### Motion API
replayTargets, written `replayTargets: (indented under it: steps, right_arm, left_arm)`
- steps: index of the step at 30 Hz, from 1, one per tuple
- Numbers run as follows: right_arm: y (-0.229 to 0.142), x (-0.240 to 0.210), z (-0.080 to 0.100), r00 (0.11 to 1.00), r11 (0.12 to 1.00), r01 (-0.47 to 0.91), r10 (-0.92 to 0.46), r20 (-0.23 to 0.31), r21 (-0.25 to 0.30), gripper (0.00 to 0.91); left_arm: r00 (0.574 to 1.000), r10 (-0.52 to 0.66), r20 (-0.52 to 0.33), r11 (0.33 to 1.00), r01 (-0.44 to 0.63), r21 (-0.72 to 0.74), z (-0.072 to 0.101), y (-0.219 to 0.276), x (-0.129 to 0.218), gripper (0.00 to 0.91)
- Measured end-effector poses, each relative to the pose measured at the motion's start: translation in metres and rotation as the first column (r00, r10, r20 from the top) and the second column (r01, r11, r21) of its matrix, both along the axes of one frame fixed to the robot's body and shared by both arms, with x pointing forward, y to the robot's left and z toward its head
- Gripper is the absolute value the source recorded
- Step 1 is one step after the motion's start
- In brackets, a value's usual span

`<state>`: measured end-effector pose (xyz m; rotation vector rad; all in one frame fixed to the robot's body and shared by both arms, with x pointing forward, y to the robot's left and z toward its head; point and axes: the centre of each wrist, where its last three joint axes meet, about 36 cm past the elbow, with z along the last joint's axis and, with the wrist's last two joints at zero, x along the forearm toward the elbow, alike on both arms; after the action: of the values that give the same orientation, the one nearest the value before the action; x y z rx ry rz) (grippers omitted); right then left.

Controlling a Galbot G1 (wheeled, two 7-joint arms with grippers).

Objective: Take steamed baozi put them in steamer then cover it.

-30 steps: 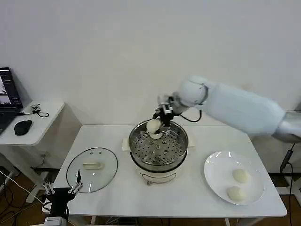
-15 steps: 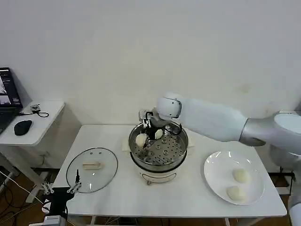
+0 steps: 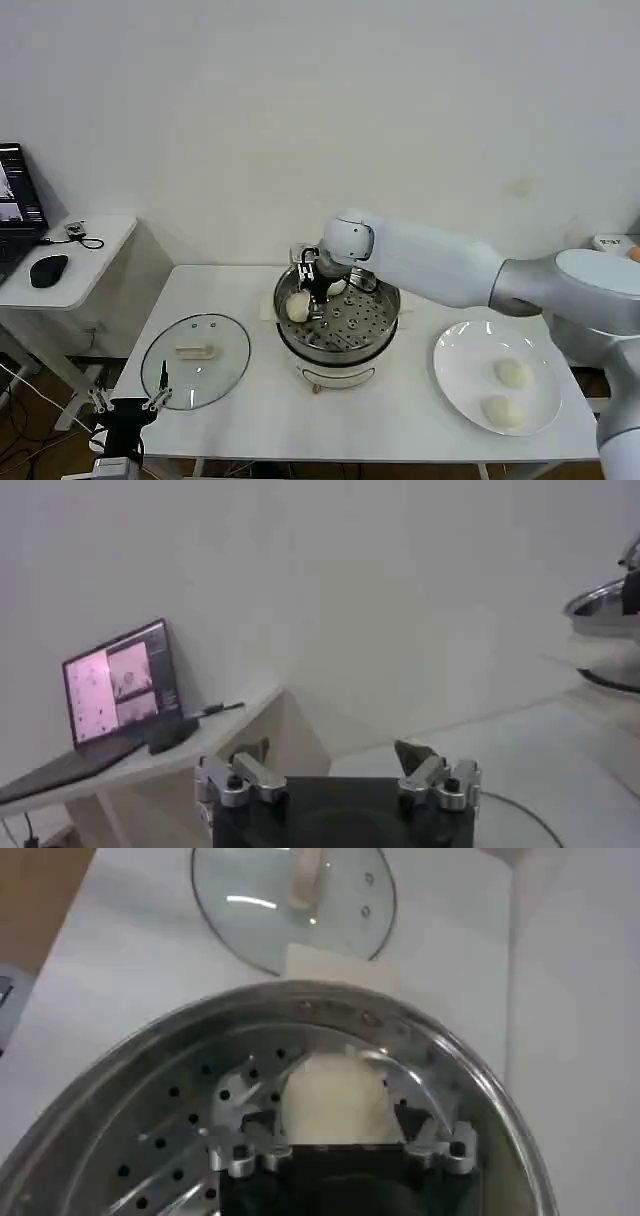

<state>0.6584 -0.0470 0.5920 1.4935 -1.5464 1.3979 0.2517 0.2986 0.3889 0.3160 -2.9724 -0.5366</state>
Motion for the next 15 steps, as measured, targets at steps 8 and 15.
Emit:
replayTargets:
  steps: [8,15]
  right_arm:
    - [-0.047,-0.001,0.048,0.998,1.0,0.001,0.0,0.055,-0.011,0.907]
    - [-0.126,-0.011,0.079,0.996,0.999,0.017,-0.015,0.082,-0.028,0.907]
  left_arm:
    - [1.0,-0.009,0.009,1.0,0.009,0.001,0.004,-0.002,0.0,0.907]
    - [1.0,-0.022,0.011,1.0,0.022,0.001,0.007,-0.004,-0.002,0.907]
